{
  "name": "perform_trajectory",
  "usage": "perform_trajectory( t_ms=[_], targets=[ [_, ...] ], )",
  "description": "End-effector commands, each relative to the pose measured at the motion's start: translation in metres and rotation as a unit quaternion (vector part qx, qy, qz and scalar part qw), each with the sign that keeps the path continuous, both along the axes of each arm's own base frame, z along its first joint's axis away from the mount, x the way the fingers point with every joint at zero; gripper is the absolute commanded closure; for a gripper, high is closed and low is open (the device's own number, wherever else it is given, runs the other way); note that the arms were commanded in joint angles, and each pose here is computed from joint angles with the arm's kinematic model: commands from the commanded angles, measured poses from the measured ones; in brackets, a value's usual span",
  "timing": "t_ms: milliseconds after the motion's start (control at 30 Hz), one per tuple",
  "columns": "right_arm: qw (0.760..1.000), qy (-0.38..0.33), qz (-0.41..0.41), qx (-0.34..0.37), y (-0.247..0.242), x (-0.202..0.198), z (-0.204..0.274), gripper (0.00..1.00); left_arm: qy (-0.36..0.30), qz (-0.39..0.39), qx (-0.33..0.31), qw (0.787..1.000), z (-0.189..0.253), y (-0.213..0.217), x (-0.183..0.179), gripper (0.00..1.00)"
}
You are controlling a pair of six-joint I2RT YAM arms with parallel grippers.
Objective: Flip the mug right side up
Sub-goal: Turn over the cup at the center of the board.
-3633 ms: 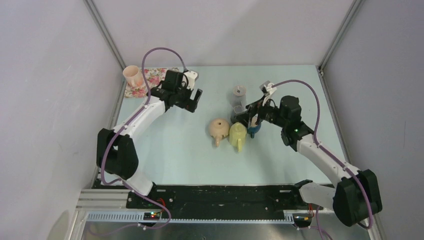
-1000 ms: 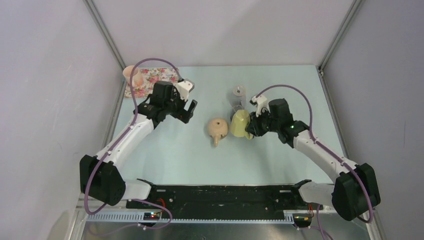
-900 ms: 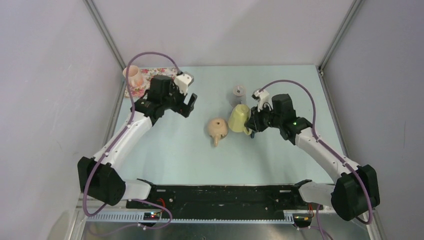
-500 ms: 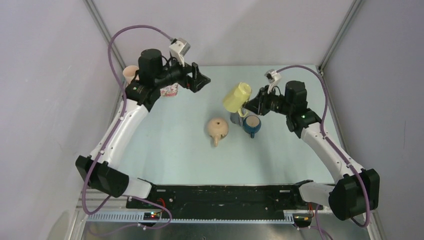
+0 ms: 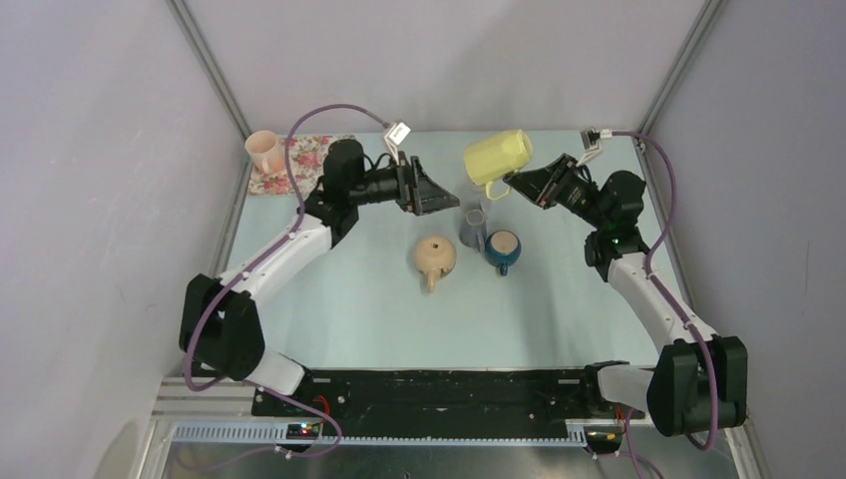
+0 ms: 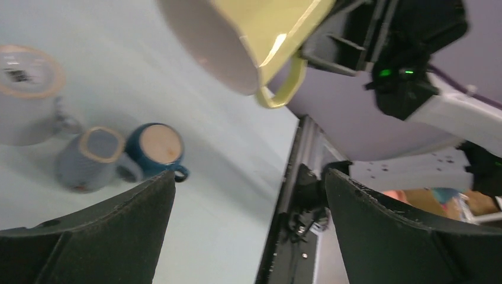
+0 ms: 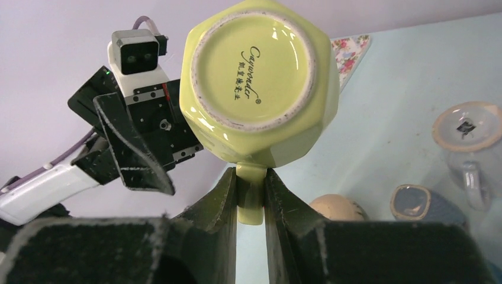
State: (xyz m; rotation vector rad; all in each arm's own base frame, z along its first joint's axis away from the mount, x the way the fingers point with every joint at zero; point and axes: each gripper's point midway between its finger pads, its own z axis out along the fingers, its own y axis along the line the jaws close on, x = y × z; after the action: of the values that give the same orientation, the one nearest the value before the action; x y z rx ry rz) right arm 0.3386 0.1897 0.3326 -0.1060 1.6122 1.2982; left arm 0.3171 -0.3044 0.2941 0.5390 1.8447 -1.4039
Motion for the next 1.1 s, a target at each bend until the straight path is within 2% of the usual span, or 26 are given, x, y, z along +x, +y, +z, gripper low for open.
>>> perform_trajectory(
  t_ms=[0, 167, 533, 900, 1067],
  targets=[
    [0.992, -0.102, 0.019, 0.069, 0.0, -0.025, 0.058, 1.0, 0.002, -0.075, -0.081, 0.994, 0.032, -0.03, -0.031, 0.0],
    [0.989, -0.103, 0.021, 0.101, -0.002, -0.032, 0.052, 1.0, 0.02, -0.125, -0.114, 0.985, 0.036, -0.051, -0.05, 0.0],
    [0.984, -0.107, 0.03, 0.141, 0.0, -0.045, 0.048, 1.0, 0.048, -0.143, -0.134, 0.979, 0.028, -0.065, -0.053, 0.0],
    [0.98, -0.121, 0.063, 0.147, 0.024, -0.055, 0.037, 1.0, 0.063, -0.17, -0.154, 0.971, 0.032, -0.072, -0.061, 0.0],
    [0.982, -0.117, 0.063, 0.133, 0.031, -0.05, 0.023, 1.0, 0.057, -0.186, -0.18, 0.964, 0.044, -0.07, -0.069, 0.06]
  ],
)
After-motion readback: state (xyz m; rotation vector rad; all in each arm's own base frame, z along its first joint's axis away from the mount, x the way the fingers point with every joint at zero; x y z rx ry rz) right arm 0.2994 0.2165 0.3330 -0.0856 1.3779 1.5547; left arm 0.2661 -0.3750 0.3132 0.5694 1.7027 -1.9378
